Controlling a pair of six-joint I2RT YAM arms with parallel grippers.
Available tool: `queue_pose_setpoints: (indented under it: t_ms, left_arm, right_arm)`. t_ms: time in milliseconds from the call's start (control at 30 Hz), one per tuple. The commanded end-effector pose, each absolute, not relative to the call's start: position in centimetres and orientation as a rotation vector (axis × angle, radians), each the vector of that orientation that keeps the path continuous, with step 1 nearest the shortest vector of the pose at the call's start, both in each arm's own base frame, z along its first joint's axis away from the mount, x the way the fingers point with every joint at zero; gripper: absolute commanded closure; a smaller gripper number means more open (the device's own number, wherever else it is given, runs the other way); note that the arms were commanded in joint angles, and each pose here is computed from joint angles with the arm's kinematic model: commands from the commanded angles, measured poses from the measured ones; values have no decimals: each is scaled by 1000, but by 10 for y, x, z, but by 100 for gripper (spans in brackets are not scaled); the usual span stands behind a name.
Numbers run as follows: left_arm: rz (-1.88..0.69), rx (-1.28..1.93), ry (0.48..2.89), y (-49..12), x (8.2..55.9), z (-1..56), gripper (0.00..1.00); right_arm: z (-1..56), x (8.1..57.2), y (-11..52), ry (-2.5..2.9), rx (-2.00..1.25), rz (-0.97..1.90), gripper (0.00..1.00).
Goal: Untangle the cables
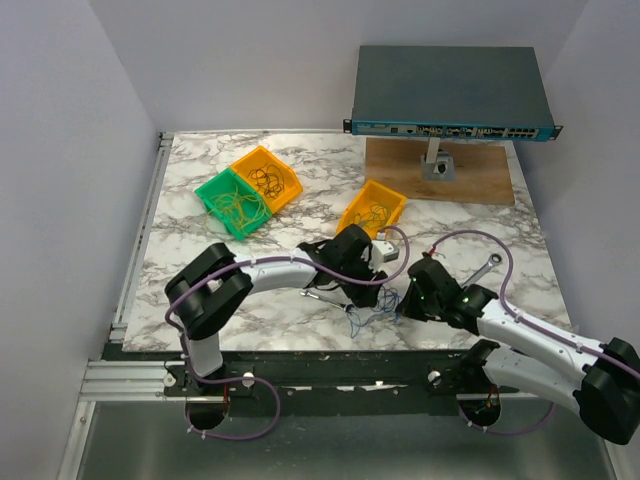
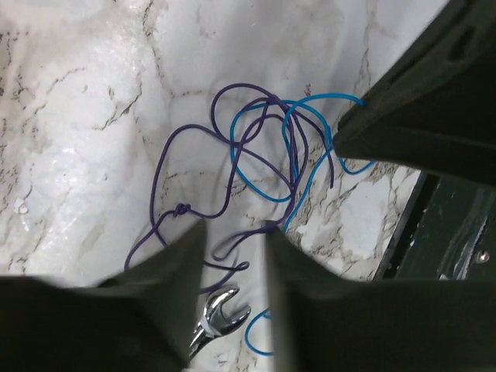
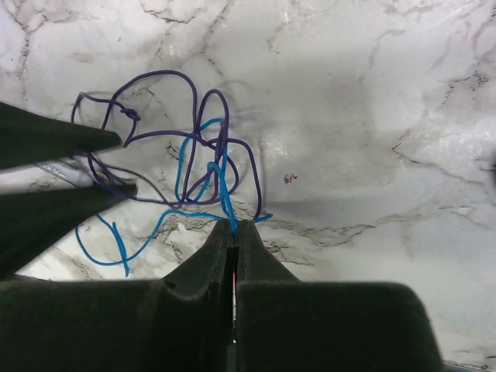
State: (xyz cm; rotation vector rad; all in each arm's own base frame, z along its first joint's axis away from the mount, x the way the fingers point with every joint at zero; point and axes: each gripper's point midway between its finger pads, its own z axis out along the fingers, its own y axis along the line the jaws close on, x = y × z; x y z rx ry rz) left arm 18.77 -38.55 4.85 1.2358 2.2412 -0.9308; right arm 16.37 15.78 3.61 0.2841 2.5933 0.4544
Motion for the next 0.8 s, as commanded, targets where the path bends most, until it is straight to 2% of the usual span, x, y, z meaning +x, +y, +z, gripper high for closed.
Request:
queue_pose_setpoints:
  t_ms: [0,33,167,300,500,667,767]
  left_arm:
    - [-869,1288,2301,-391,188,38,87]
    - [-859,1295,2307,-391,188,38,100]
    - [-769,1215,2235,-378,199,54,100]
    - [-737,986,2092,-355,219,91,100]
    - [-727,481,1802,-274,254,160,100]
    - [-661,192,1697,-210,261,178,100]
    - [-621,97,1660,-187,263,182,100]
  right_arm:
    - [53,171,152,2536,335,433,99]
    - [56,173,148,2517,362,416,99]
    - [69,179,119,2410,575,295,99]
    - [88,180,86,2255,808,220,99]
    - [107,176,59,2069,1028,253,99]
    - [117,172,35,1910,1196,259,99]
    - [127,180,40,1879,1139,322,99]
